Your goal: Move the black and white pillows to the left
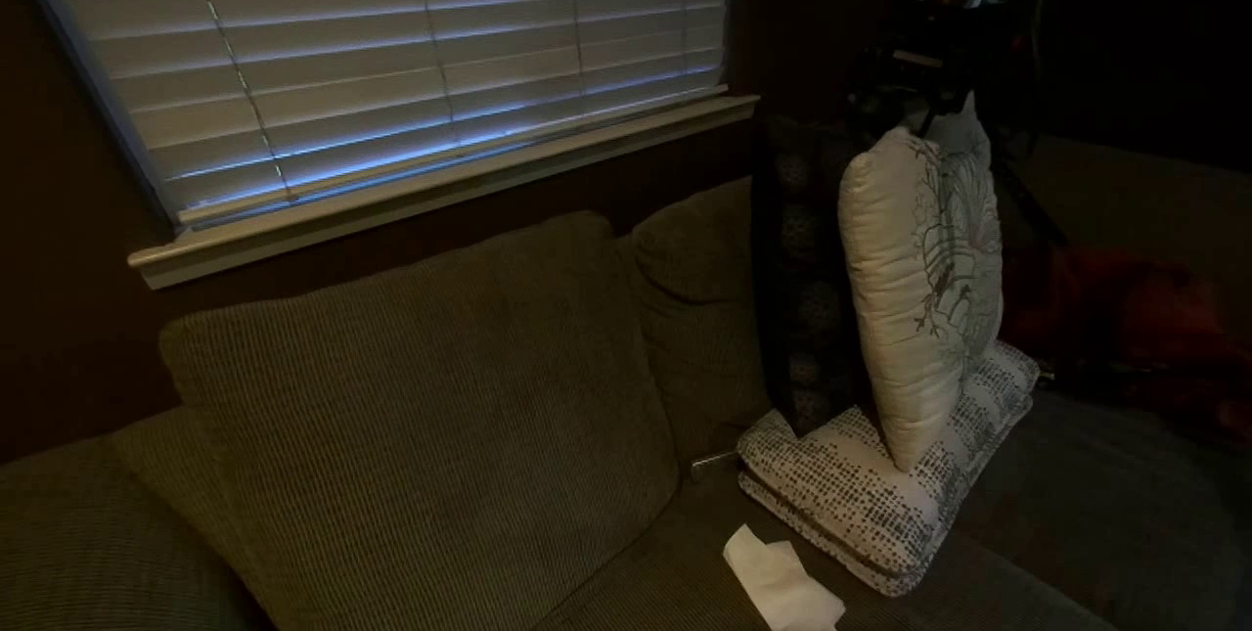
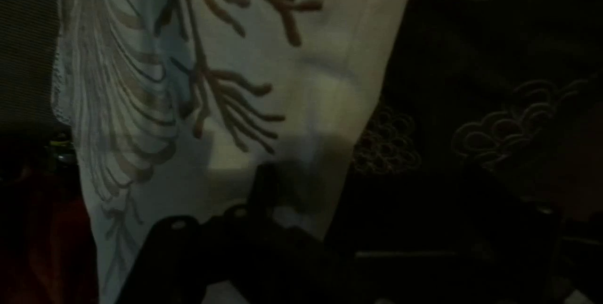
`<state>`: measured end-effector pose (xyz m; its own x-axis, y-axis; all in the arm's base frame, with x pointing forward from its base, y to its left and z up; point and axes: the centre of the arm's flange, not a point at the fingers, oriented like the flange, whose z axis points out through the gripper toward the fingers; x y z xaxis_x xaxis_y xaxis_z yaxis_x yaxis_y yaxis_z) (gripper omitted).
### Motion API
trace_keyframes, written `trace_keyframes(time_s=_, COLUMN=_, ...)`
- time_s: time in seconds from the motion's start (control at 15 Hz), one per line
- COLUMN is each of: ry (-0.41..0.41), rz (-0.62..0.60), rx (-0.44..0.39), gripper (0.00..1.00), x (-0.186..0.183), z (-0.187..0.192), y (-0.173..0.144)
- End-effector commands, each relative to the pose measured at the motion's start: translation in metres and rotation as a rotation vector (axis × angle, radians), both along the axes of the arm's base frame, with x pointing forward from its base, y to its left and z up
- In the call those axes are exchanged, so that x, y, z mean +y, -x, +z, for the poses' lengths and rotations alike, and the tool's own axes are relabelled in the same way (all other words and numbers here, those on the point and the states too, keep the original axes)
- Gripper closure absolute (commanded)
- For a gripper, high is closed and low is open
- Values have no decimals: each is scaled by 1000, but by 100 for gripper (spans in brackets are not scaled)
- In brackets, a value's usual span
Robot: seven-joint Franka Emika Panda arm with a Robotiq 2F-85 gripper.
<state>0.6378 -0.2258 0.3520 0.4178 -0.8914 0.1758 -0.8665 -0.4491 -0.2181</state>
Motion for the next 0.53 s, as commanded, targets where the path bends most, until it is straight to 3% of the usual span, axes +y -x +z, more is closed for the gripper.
trace_keyframes(time_s=0.0, ry=-19, rz=29, rx=-89, gripper=0, x=5, z=-6, y=-4)
trace_keyframes(time_s=0.2, ry=-44, rz=44, rx=-112, gripper=0, x=7, z=-14, y=-12)
trace_keyframes(time_s=0.47, ry=-69, rz=54, rx=-65, gripper=0, x=10, z=-29, y=-15)
